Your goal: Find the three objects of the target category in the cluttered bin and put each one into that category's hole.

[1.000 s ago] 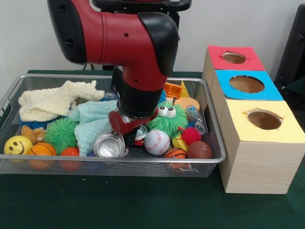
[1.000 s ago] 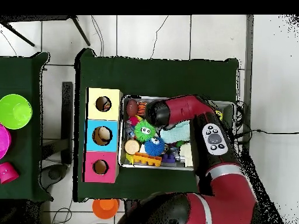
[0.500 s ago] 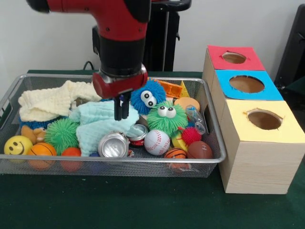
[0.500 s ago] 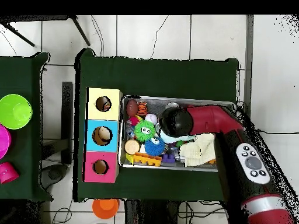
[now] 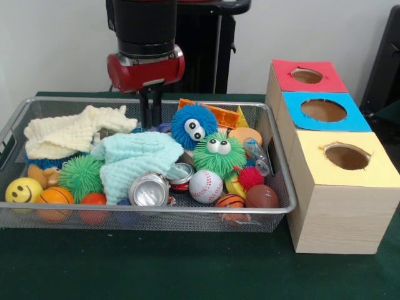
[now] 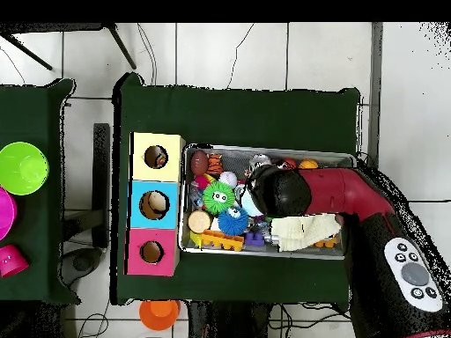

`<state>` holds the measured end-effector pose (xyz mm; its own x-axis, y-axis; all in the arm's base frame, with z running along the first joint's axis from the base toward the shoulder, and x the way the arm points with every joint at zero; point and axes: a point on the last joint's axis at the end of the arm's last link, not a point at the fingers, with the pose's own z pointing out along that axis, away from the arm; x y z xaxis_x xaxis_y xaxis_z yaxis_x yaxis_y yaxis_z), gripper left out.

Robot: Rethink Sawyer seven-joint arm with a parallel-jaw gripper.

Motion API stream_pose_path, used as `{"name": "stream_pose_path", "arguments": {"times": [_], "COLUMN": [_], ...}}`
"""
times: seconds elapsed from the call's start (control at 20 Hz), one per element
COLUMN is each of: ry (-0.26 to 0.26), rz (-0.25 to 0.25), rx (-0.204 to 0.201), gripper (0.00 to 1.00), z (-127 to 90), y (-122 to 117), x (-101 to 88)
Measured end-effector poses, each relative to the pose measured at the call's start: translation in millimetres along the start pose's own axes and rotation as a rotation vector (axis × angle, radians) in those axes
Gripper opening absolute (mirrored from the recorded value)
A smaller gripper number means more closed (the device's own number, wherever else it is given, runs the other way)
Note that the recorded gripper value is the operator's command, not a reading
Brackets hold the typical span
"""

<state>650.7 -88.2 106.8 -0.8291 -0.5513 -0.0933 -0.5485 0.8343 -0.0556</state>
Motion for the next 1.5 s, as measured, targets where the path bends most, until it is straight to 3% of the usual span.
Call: {"name": "stream_pose_path", "arguments": {"times": [0.2, 0.45, 0.85, 1.2, 1.5], "ry": [-0.007, -0.011, 0.015, 0.033, 0.032], "rz": [-0.021, -0.088, -0.163, -0.198, -0.176], "rx": [0.003, -0.015, -0.039, -0.022, -0.025], "gripper": [0.00, 0.00, 0.00, 0.00, 0.00], "z": [2, 21, 53, 74, 89], "y": [8, 42, 73, 68, 54], "x": [-10.0, -33.1, -37.6, -28.9, -21.8]}}
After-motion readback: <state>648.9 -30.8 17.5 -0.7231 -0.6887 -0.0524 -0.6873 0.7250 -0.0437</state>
